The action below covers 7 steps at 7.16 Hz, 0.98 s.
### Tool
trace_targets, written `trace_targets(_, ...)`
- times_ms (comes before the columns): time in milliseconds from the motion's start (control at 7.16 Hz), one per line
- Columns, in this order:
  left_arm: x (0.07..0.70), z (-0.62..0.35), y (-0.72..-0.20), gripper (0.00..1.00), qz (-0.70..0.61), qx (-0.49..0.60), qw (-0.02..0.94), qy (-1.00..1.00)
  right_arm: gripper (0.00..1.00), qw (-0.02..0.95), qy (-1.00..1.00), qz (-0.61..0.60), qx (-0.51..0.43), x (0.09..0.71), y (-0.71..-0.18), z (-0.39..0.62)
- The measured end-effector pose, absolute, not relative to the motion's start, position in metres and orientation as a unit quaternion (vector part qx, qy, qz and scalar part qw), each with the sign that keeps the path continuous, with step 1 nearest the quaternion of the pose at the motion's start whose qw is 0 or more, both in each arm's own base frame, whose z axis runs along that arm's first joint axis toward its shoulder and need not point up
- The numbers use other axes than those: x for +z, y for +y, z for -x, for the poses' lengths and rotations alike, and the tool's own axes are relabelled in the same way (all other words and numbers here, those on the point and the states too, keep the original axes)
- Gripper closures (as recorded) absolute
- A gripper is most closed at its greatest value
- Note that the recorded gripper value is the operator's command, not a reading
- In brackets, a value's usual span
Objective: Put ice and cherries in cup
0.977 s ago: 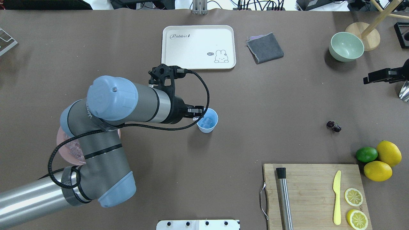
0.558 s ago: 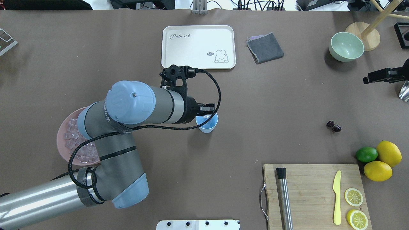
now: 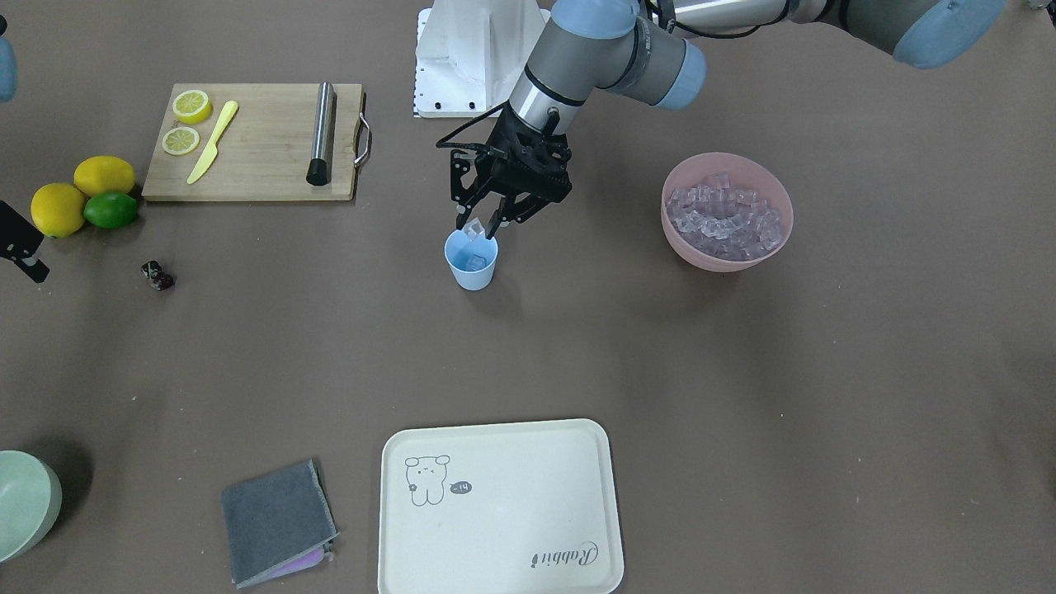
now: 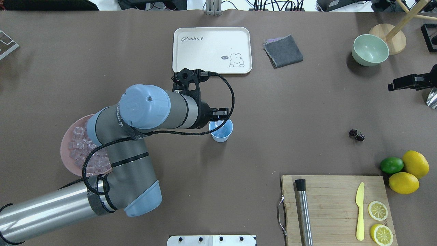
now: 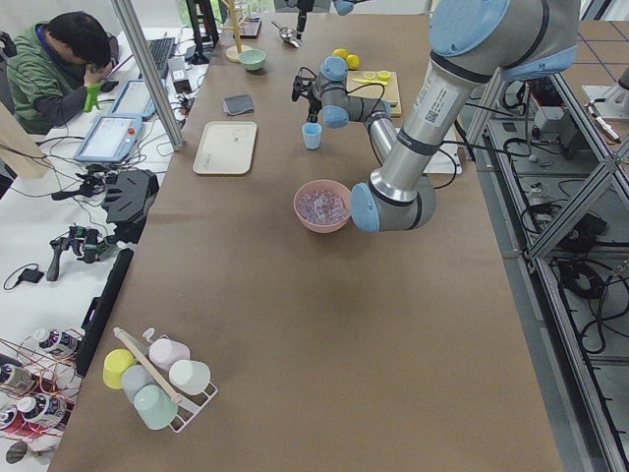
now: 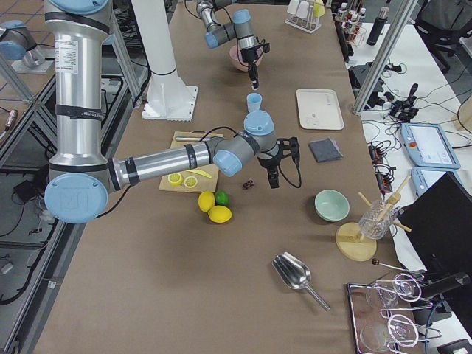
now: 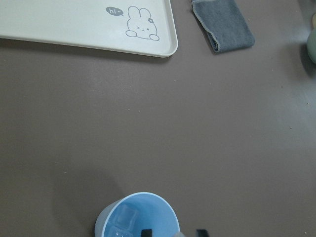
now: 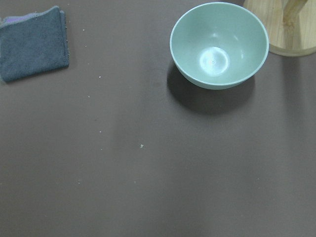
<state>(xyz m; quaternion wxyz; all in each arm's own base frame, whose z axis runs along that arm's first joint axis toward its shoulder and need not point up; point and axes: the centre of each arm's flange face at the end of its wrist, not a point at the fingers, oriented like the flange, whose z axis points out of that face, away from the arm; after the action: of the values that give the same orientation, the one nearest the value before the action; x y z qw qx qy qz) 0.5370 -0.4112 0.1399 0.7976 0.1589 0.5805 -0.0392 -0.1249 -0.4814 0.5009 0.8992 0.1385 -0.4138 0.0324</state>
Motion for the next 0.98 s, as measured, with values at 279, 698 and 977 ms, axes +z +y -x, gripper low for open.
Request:
trace_targets(279, 0.137, -0.537, -0.411, 0.04, -0.157, -0.042, 0.796, 0.583, 0.01, 0.901, -0.415, -0.118, 0.048, 0.51, -0.478, 0.134)
trace_targets(698, 0.133, -0.517, -0.406, 0.02, -0.162, -0.042, 0.79, 0.591, 0.01, 0.9, -0.419, -0.095, 0.071, 0.515, -0.466, 0.154)
trace_targets(977, 0.145, -0.454, -0.407, 0.02, -0.169, -0.013, 0.819, 0.548, 0.01, 0.9, -0.417, -0.096, 0.084, 0.511, -0.457, 0.191)
